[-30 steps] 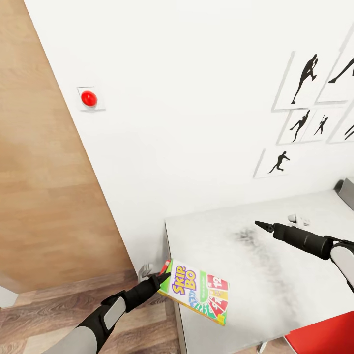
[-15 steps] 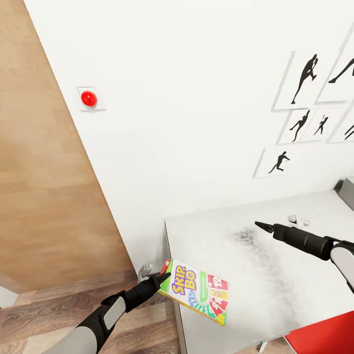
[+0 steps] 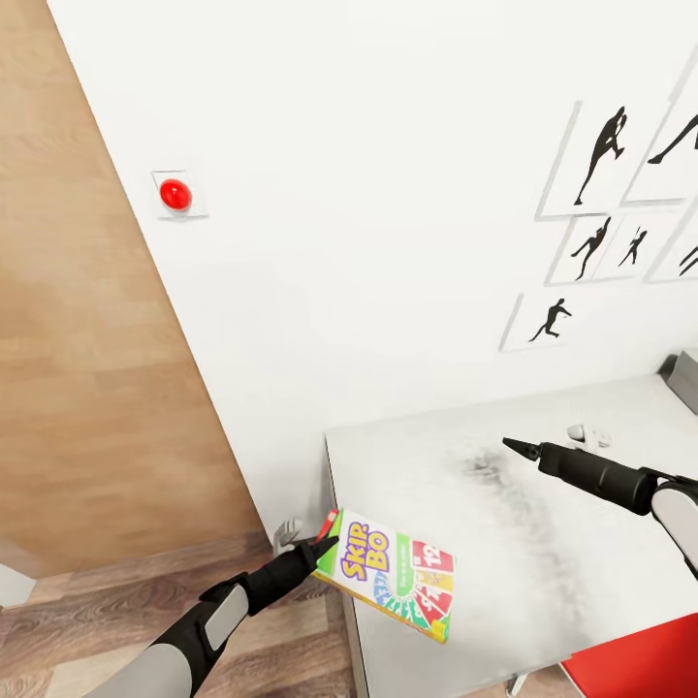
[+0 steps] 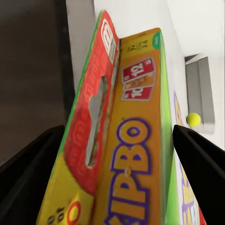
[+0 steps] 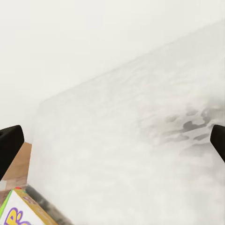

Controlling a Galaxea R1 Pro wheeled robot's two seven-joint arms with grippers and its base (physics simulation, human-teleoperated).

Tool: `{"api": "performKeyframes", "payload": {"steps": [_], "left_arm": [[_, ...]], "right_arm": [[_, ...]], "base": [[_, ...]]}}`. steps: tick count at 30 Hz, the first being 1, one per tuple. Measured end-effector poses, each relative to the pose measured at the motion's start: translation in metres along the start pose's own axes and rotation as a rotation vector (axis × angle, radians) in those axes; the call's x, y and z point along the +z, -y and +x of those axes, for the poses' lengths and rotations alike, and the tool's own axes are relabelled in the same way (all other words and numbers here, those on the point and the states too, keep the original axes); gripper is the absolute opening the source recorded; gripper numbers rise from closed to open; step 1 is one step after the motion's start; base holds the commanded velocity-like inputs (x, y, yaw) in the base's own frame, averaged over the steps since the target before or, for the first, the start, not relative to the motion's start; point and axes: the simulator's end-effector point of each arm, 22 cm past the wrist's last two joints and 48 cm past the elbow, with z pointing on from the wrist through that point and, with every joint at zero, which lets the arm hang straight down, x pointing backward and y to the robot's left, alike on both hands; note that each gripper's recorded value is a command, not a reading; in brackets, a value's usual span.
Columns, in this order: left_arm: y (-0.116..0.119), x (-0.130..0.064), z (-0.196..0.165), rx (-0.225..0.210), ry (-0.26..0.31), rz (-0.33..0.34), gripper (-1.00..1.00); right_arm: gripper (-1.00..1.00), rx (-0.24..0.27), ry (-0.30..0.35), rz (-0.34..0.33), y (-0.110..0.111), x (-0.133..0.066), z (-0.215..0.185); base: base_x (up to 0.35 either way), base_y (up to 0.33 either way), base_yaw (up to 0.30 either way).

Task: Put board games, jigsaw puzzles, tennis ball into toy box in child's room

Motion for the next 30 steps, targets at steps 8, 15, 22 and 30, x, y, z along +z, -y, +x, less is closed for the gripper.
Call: {"api": "performKeyframes", "payload": {"steps": [8,15,22,30], "left_arm": [[0.017,-0.002,-0.001,0.002,0.002,0.079,-1.00],[0.022,-0.003,-0.002,0.005,0.004,0.105,-1.00],[0.027,-0.004,-0.004,0.011,0.008,0.119,-1.00],[0.037,-0.004,-0.011,0.029,0.018,0.138,-1.00]], "right_arm": [[1.00,0.000,-0.004,-0.003,-0.001,0.000,0.001],[1.00,-0.003,-0.006,-0.007,-0.003,0.000,0.001],[1.00,-0.006,0.000,-0.011,-0.006,-0.003,-0.002],[1.00,-0.018,0.016,-0.024,-0.015,-0.008,-0.009]], "base": [[0.000,0.000,0.000],[0.000,0.000,-0.007],[-0.053,0.000,-0.055],[-0.232,0.000,-0.084]]}}
